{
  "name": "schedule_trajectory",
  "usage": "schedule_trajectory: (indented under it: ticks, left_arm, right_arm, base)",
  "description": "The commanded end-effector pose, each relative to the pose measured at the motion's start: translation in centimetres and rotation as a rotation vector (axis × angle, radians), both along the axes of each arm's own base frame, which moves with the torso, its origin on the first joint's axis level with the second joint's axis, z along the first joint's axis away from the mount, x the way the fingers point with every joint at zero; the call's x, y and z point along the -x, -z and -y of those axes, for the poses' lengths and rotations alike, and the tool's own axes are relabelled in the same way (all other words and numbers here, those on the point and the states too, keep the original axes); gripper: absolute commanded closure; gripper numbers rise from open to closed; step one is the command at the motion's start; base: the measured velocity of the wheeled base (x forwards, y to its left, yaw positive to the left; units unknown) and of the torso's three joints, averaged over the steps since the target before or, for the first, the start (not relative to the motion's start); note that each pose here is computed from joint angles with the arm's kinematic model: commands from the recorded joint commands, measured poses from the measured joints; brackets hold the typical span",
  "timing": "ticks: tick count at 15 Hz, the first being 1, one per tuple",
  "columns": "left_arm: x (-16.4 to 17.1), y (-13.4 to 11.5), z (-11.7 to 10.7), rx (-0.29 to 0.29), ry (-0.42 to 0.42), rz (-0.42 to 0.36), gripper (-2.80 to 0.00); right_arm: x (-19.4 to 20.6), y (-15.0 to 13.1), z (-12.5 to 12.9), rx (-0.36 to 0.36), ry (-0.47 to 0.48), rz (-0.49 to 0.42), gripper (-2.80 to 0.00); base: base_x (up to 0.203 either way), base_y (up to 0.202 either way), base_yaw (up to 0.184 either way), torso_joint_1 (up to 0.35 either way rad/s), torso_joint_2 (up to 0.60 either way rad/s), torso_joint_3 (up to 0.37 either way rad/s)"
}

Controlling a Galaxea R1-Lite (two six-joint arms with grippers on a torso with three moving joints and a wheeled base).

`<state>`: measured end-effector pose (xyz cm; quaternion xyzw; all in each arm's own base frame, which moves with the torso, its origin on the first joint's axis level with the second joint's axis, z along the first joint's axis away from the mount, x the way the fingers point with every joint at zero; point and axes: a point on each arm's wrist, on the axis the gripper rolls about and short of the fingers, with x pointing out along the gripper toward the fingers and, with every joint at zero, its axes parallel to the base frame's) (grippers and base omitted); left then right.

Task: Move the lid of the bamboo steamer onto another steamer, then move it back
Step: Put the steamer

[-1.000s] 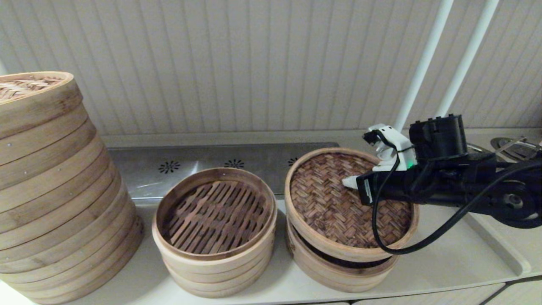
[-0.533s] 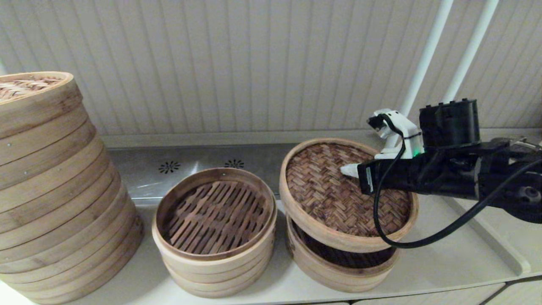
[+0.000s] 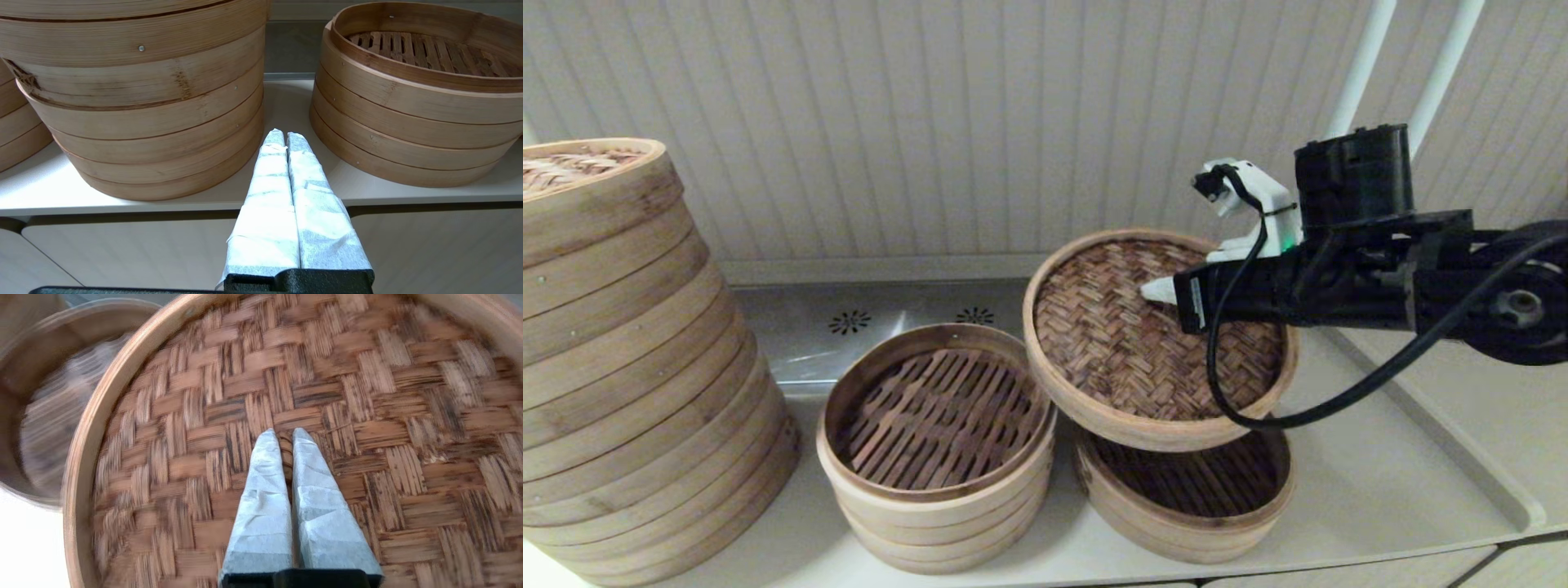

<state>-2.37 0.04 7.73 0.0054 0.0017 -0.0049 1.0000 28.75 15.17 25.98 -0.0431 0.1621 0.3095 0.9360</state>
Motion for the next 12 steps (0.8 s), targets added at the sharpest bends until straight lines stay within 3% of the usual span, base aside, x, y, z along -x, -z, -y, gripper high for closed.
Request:
schedule_trajectory:
  ticks: [1, 8, 12]
  left_arm:
    - [0.0, 0.0, 0.0, 0.0, -0.001, -0.003, 0.0]
    - [0.0, 0.0, 0.0, 0.0, -0.001, -0.002, 0.0]
    - [0.0, 0.0, 0.0, 0.0, -0.001, -0.003, 0.0]
  right_arm:
    - [-0.9, 0.1, -1.5, 0.004, -0.026, -0.006, 0.0]
    - [-3.4, -0.1, -5.9, 0.01, -0.122, -0.035, 0.0]
    - [-4.1, -1.1, -8.4, -0.009, -0.168, -0.002, 0.0]
  base:
    - [0.0, 0.0, 0.0, 0.0, 0.0, 0.0]
    - [0.0, 0.0, 0.0, 0.0, 0.0, 0.0]
    - [0.0, 0.0, 0.0, 0.0, 0.0, 0.0]
